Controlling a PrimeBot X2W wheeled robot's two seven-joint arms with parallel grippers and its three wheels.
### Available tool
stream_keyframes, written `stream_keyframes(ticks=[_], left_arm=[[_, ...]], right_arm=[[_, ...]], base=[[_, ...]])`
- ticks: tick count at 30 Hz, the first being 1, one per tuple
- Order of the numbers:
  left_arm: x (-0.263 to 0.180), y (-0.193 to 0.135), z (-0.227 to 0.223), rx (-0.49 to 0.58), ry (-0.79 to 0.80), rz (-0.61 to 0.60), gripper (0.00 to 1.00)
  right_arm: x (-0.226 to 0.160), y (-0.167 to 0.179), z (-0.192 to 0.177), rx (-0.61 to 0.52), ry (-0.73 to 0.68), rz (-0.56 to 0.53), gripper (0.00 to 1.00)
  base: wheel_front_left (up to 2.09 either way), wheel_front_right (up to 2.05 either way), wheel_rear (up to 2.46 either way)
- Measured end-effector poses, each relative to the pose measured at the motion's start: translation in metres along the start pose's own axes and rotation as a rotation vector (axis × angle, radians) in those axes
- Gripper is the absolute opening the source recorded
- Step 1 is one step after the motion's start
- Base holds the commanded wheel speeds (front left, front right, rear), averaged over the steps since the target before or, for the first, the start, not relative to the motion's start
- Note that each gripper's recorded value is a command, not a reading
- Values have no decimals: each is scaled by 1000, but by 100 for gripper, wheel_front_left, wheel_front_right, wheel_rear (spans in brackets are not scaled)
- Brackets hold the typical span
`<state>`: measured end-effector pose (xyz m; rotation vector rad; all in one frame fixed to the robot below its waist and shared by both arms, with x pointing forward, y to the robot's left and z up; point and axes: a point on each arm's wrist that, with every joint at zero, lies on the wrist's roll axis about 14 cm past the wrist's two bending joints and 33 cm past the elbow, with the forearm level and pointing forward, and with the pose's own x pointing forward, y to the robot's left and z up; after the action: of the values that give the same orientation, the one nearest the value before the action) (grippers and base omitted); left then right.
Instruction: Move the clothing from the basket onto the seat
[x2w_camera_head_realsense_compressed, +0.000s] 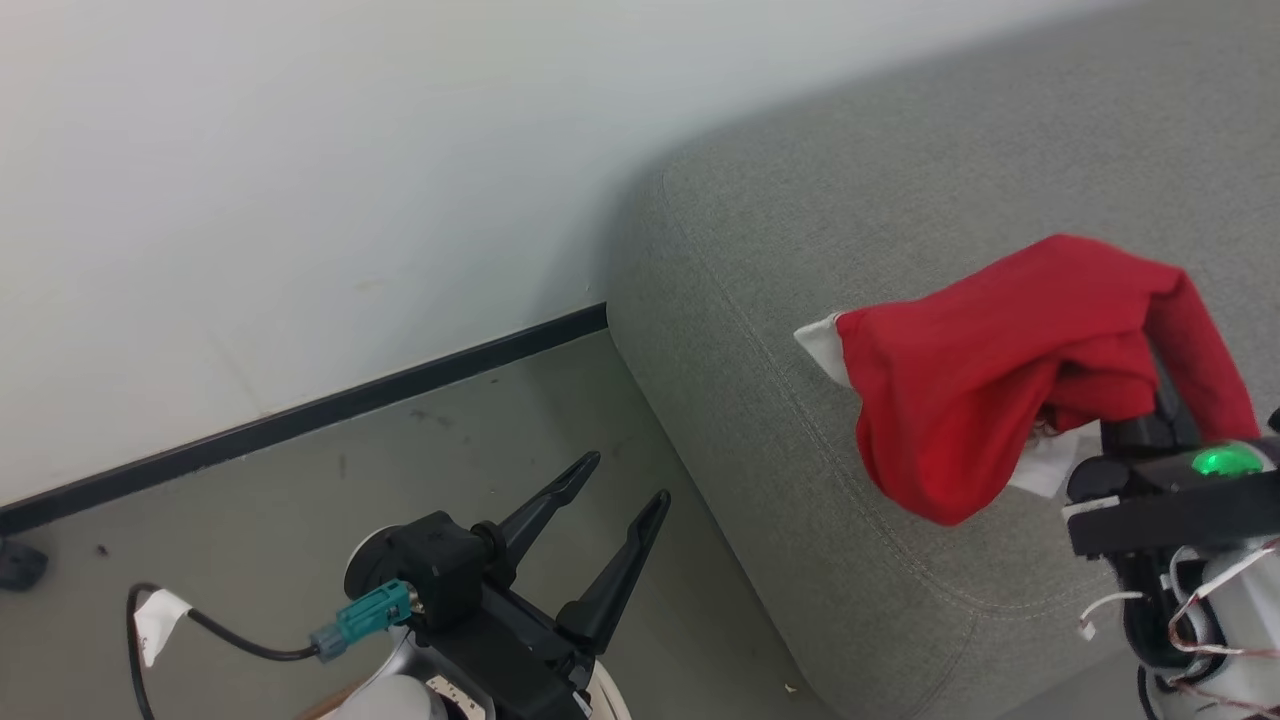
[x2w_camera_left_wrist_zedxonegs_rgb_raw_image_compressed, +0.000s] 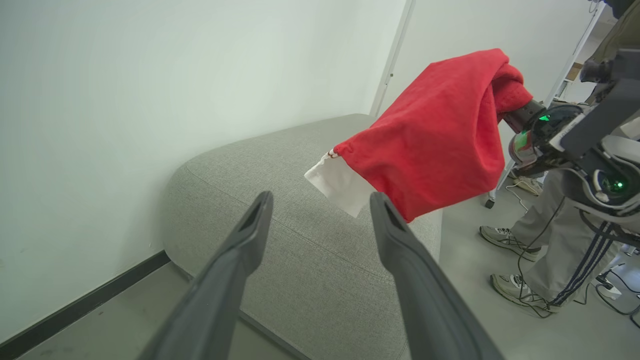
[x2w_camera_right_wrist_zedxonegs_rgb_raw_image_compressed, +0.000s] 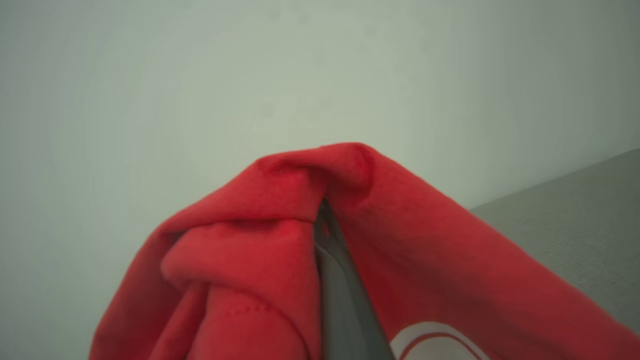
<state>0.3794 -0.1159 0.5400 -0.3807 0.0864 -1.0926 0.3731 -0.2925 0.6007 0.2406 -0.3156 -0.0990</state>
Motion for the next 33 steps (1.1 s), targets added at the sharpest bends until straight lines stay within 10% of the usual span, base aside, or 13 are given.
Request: stream_keyframes(ticks=[33], left_arm=[[12, 99, -9, -14, -56, 35, 100]], right_arm=[[179, -109, 0, -231, 33, -143, 0]], base=[[0, 0, 0]])
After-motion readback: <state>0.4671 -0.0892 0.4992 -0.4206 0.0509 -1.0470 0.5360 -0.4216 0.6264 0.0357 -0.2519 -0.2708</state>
